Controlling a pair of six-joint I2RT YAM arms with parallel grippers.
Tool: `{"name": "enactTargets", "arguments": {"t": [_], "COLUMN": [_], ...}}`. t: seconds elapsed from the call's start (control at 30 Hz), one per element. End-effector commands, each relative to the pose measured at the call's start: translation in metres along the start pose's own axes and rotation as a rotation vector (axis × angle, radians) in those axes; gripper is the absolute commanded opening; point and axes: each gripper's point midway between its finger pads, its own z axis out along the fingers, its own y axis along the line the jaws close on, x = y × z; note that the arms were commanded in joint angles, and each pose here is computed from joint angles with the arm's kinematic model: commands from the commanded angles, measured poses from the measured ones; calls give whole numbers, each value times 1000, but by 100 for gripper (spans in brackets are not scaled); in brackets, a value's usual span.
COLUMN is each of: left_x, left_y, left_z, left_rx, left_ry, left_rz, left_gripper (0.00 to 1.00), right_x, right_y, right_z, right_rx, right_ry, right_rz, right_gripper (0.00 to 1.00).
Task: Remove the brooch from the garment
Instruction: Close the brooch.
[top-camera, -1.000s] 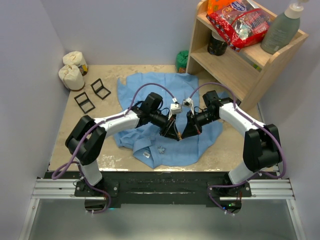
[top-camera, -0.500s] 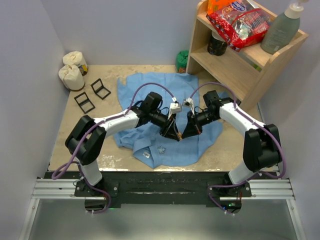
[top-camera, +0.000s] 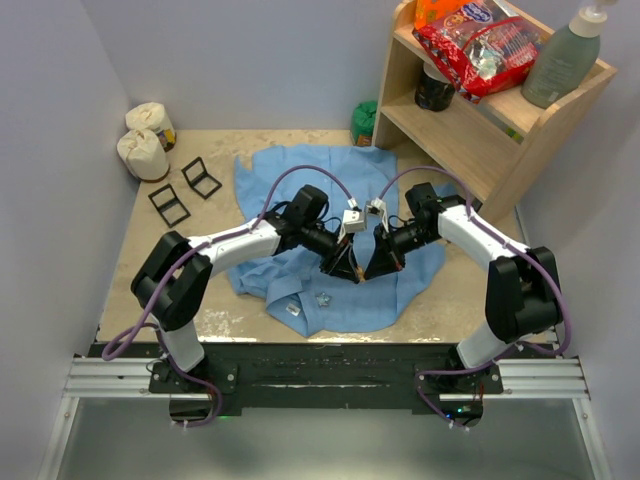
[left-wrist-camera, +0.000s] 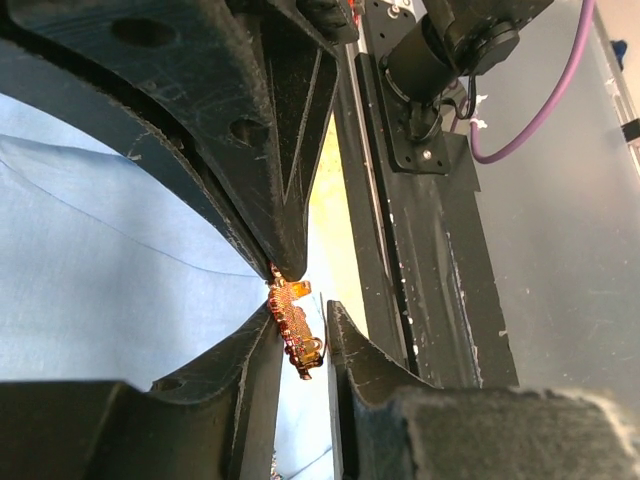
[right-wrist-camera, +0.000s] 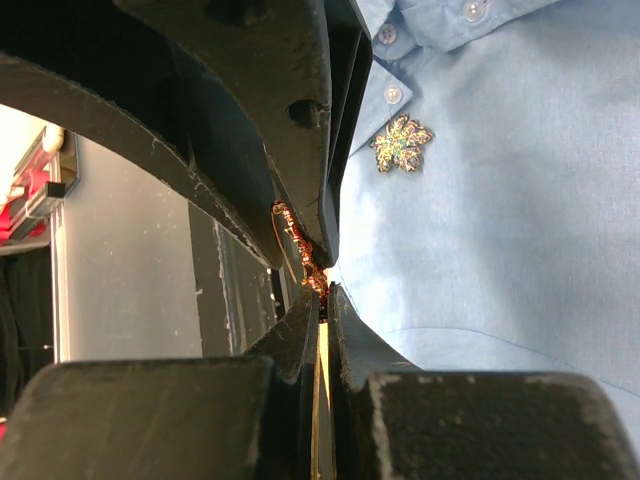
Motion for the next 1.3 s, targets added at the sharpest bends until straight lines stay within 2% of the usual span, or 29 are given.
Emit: {"name": "enactTargets", "arguments": {"t": [0.0,0.13,0.3,0.5,0.8,1.27], "left_x": [-39,-42,-43,-37,-33,-34], "left_y": [-24,-29,-35,-36,-33,-31], "left_z": [-3,-4,-5,-2,5,9], "left_rx": [66,90,116,112,87,91], "left_ry": [-58,-64,-70,-53,-27,-27], "left_rz": [141,144,157,171,184,158], "left_gripper": [26,36,38,36,28,23], "right_x": [-5,-4,-1,1,0,1], "right_y": [-7,-2,2,5,6,4], "right_z": [-2,-1,1,2,1,2], "right_rx": [27,-6,-48,-77,-78,-75], "right_ry": [2,5,12,13,9,13], "right_rz": [-64,-64,-46,-31,-33,-24], "right_gripper": [0,0,0,0,0,0]}}
